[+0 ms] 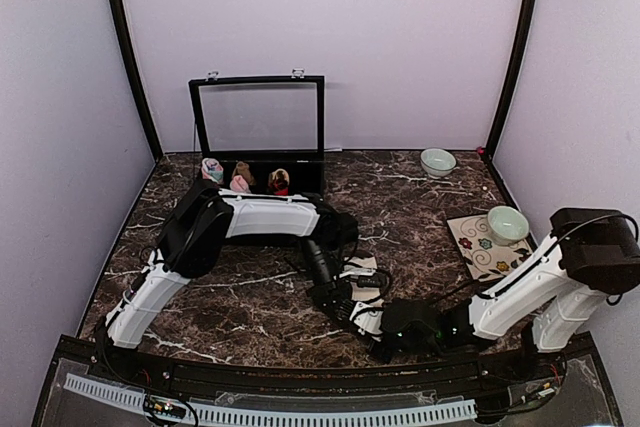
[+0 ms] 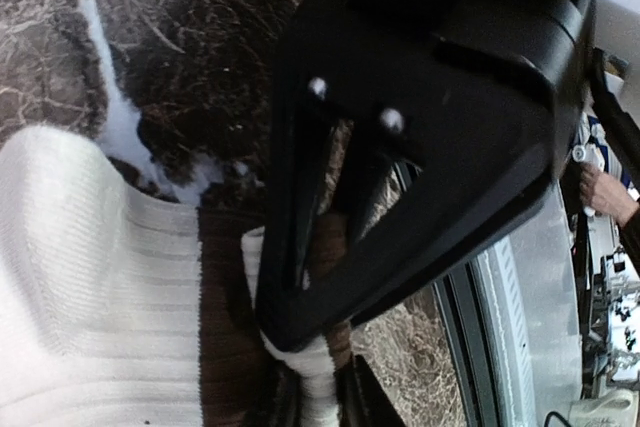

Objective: Roll the socks
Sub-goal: Roll the sock at the center of the board.

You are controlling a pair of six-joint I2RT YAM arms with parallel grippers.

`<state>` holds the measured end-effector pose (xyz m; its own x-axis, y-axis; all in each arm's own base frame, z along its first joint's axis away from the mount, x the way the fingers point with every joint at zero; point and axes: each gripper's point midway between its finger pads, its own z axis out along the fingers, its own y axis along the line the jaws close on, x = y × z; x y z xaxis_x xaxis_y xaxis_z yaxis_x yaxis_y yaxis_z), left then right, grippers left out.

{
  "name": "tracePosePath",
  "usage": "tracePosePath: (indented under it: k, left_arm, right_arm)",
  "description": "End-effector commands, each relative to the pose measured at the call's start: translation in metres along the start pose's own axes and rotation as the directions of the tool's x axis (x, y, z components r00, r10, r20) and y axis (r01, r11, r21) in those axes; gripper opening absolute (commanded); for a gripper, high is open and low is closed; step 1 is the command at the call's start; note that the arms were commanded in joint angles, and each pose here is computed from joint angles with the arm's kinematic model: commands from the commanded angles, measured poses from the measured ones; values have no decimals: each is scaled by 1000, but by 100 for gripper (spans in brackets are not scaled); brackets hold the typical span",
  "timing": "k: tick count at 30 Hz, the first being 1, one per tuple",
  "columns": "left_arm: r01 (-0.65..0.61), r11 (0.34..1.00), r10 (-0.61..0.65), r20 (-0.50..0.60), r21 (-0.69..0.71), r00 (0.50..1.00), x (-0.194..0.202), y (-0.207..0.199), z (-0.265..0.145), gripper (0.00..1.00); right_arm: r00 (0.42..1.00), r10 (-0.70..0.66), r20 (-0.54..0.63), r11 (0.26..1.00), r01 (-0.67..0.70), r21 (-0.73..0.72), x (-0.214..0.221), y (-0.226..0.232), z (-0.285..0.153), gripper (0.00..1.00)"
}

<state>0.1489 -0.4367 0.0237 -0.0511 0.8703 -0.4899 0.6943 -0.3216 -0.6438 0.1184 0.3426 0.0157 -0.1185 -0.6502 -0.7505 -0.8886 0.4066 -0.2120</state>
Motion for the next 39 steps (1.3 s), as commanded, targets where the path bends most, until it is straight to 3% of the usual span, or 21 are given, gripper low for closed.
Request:
tracePosePath:
  k: [1, 2, 3, 4, 6, 9, 14, 20, 27, 32, 39]
  left_arm:
    - [-19, 997, 14, -69, -75, 998, 18, 7, -10, 20]
    - [-20, 995, 15, -55, -98, 998, 14, 8, -16, 21]
    - [-21, 992, 16, -41, -128, 999, 11, 11, -23, 34]
    - [-31, 984, 26, -29, -175, 999, 6, 16, -32, 55]
    - [-22, 947, 16, -20, -322, 1000, -3, 30, -56, 68]
    - [-35, 876, 44, 8, -481, 999, -24, 34, -89, 70]
    - [-107, 805, 161, 40, -584, 986, -34, 11, -121, 70]
    - [-205, 806, 247, 1, -555, 969, -3, -18, -102, 71]
    - [-352, 801, 336, -124, -484, 934, 19, -35, -41, 70]
    - [-449, 751, 414, -183, -484, 891, 6, -41, -15, 69]
    - [-496, 695, 473, -189, -520, 861, -16, -40, -13, 68]
  right_arm:
    - [980, 49, -191, 996, -62, -63, 59, 15, 5, 7]
    - [977, 65, -201, 994, -82, -73, 61, 17, 6, 3]
    - [974, 82, -211, 991, -101, -83, 64, 20, 6, 0]
    - [970, 96, -224, 989, -118, -90, 67, 22, 7, 0]
    - [961, 128, -246, 983, -156, -98, 73, 26, 7, 0]
    - [943, 178, -280, 972, -213, -100, 82, 29, 6, 0]
    - [890, 336, -308, 923, -377, -82, 86, 26, 1, 0]
    - [800, 520, -300, 818, -567, -93, 89, 25, -11, 0]
    - [668, 647, -368, 678, -724, -124, 107, 34, -17, 0]
    - [602, 682, -415, 615, -779, -119, 118, 35, -17, 0]
    - [533, 721, -443, 548, -830, -107, 128, 32, -21, 0]
